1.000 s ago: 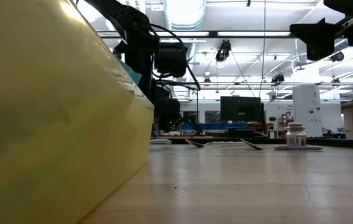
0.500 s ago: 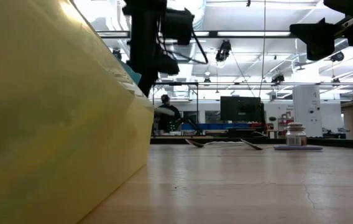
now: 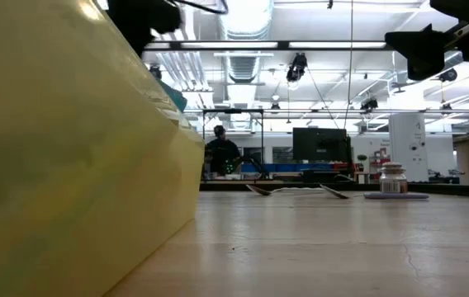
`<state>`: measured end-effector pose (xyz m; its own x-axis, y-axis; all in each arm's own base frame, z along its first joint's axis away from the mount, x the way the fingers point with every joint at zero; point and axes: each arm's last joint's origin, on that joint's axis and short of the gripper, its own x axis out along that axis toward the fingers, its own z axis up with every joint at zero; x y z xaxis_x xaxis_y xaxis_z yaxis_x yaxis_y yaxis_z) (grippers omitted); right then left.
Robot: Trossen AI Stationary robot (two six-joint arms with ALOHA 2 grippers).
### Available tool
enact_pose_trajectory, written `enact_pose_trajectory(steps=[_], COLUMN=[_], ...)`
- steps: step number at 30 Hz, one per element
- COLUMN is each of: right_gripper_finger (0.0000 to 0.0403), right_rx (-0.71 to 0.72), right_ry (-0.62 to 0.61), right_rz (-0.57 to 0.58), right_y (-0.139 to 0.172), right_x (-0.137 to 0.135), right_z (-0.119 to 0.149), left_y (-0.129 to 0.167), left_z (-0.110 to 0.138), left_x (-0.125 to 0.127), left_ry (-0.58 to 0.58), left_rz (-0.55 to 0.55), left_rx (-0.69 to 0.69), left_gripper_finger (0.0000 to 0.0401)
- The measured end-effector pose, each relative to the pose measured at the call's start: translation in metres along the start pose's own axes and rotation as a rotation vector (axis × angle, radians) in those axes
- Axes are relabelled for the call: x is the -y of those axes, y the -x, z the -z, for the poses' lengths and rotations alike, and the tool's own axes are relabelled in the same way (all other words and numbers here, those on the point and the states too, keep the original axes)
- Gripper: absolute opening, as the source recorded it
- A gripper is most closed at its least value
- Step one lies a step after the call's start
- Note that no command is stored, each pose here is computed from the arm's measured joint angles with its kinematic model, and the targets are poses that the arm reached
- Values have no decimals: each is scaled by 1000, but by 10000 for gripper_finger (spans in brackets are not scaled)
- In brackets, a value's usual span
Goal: Pick & Place Food Item
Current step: Put the blue spoon into the gray bin
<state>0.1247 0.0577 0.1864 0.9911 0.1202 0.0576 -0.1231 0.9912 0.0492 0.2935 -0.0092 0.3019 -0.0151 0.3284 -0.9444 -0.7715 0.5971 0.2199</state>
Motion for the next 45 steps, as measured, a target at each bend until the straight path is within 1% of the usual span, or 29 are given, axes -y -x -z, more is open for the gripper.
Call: enact_pose_trajectory(steps=[5, 9, 13, 16, 19, 22, 30, 33, 37, 40, 45], right_gripper_finger=[338, 338, 338, 338, 338, 338, 338, 338, 338, 338, 338], right_rx=[1, 1, 0, 1, 0, 1, 1, 1, 1, 1, 1], right_ry=[0, 0, 0, 0, 0, 0, 0, 0, 0, 0, 0], right_rz=[0, 0, 0, 0, 0, 0, 0, 0, 0, 0, 0], right_y=[0, 0, 0, 0, 0, 0, 0, 0, 0, 0, 0], right_x=[0, 0, 0, 0, 0, 0, 0, 0, 0, 0, 0], right_z=[0, 0, 0, 0, 0, 0, 0, 0, 0, 0, 0], left_y=[10, 9, 0, -12, -29, -45, -80, -86, -83, -81, -80], left_z=[43, 74, 101, 114, 122, 128, 141, 142, 141, 141, 140], left_x=[-15, -21, -25, -26, -24, -24, -18, -18, -15, -16, -16], left_ry=[66, 98, 42, -1, -16, -21, -74, -82, -76, -89, -117], left_rz=[-28, -15, -34, -38, -52, -59, 23, 29, 55, 61, 83], left_rx=[-28, -58, -65, -58, -61, -93, -165, -164, -159, -154, -145], left_gripper_finger=[7, 7, 7, 7, 7, 7, 7, 7, 12, 35, 103])
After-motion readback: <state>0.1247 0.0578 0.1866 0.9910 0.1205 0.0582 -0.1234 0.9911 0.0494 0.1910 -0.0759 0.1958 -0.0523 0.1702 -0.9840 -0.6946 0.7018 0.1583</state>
